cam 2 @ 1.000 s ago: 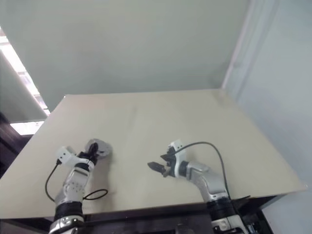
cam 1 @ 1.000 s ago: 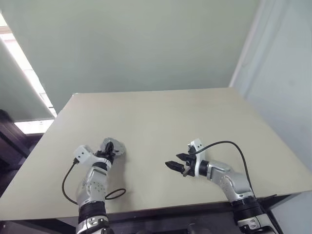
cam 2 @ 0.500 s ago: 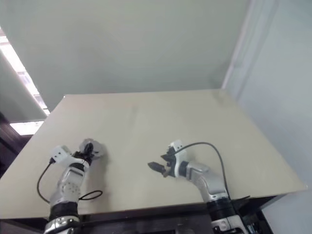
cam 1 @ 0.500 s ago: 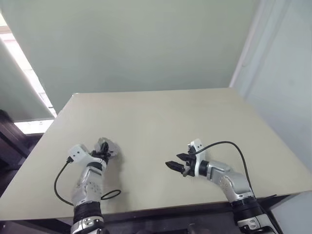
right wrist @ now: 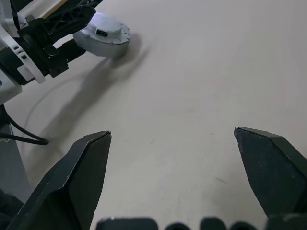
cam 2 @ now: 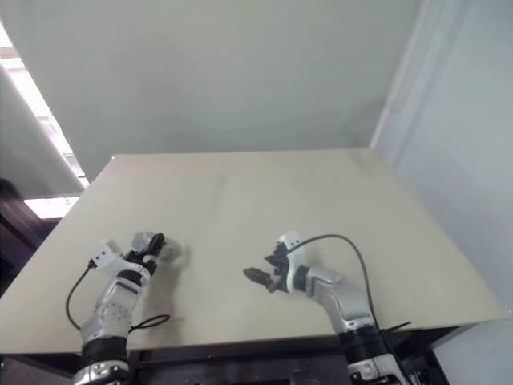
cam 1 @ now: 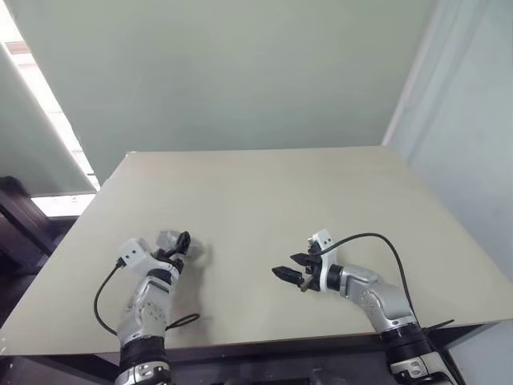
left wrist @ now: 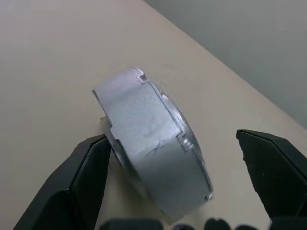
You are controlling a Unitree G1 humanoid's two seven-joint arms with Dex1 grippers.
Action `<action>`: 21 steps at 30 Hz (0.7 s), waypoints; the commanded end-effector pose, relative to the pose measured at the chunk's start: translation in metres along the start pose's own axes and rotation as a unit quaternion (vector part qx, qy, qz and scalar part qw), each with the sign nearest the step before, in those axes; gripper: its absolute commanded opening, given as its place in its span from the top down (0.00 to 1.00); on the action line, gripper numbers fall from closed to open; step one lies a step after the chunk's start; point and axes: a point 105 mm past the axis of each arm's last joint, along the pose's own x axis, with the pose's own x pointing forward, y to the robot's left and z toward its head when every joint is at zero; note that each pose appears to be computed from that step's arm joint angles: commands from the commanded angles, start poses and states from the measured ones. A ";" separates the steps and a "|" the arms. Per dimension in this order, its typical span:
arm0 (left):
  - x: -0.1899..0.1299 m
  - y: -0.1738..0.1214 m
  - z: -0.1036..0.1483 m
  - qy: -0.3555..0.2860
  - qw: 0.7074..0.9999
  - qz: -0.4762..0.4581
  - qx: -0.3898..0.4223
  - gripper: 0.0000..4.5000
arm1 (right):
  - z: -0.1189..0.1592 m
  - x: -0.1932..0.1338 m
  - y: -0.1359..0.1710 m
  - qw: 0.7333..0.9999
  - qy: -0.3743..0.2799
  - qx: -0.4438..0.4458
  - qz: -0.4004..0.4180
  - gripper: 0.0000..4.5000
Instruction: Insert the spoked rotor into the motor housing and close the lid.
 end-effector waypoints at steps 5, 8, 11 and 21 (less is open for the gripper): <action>-0.013 0.031 0.062 -0.082 0.983 0.081 0.144 0.01 | 0.013 -0.001 0.002 1.000 -0.022 -0.014 0.007 0.00; -0.020 0.023 0.080 -0.100 0.974 0.058 0.193 0.01 | 0.015 -0.004 -0.001 1.000 -0.030 -0.009 -0.001 0.00; -0.024 0.004 0.088 -0.104 0.969 0.004 0.225 0.01 | 0.018 -0.006 -0.006 0.999 -0.041 0.005 -0.013 0.00; -0.037 -0.099 0.059 -0.033 0.928 -0.265 0.260 0.01 | 0.043 -0.050 -0.034 0.981 -0.097 -0.081 -0.149 0.00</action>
